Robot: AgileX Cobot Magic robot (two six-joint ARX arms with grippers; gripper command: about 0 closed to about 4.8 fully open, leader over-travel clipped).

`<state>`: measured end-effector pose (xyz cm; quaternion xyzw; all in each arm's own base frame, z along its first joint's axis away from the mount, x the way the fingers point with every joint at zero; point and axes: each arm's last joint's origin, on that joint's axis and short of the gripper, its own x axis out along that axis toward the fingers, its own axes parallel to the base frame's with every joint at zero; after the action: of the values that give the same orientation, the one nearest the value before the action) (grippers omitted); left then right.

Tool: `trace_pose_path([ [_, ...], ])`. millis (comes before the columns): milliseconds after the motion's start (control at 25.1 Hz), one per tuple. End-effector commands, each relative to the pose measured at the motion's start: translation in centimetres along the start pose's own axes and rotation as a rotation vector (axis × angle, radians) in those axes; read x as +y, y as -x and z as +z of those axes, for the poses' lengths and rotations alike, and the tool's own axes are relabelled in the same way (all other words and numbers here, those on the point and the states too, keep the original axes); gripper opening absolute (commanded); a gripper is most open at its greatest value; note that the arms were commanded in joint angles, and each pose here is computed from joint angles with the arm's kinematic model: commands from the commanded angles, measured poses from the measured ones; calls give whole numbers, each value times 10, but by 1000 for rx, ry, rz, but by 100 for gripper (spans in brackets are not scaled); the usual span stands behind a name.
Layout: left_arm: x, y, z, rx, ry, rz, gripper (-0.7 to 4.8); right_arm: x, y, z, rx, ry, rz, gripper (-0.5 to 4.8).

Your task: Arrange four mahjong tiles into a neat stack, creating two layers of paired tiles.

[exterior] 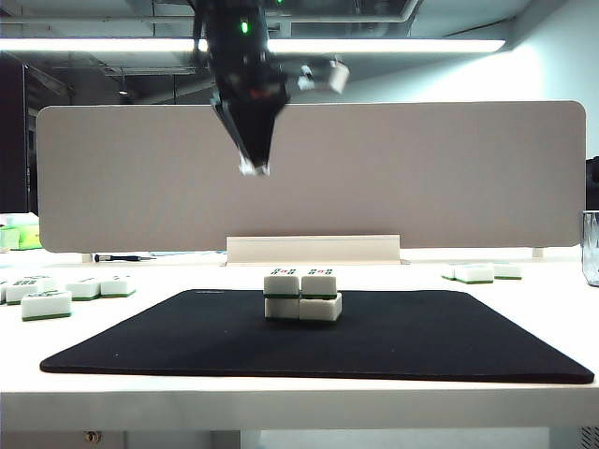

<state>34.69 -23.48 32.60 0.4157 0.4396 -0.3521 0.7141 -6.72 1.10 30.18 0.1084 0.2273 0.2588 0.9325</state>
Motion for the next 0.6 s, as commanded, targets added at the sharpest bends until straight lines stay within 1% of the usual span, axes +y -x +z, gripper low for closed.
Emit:
trace_pose_path([
  [40,-2,22,-8,22,220,15,-7,1,2,-1,-20,14,2,-1],
  [80,-5,28,-13,48,274,3,-6,1,2,-1,-20,14,2,-1],
  [160,-8,33,-20,114,354,-4,-6,1,2,-1,-20,14,2,-1],
  [199,-8,33,-21,118,394,5,-7,1,2,-1,-20,14,2,-1],
  [239,-7,37,-22,124,485,55,-6,1,2,-1,-20,14,2,-1],
  [279,-7,38,-23,127,509,78,-6,1,2,-1,-20,14,2,-1],
  [598,-8,40,-22,122,508,77,-6,1,2,-1,-20,14,2,-1],
])
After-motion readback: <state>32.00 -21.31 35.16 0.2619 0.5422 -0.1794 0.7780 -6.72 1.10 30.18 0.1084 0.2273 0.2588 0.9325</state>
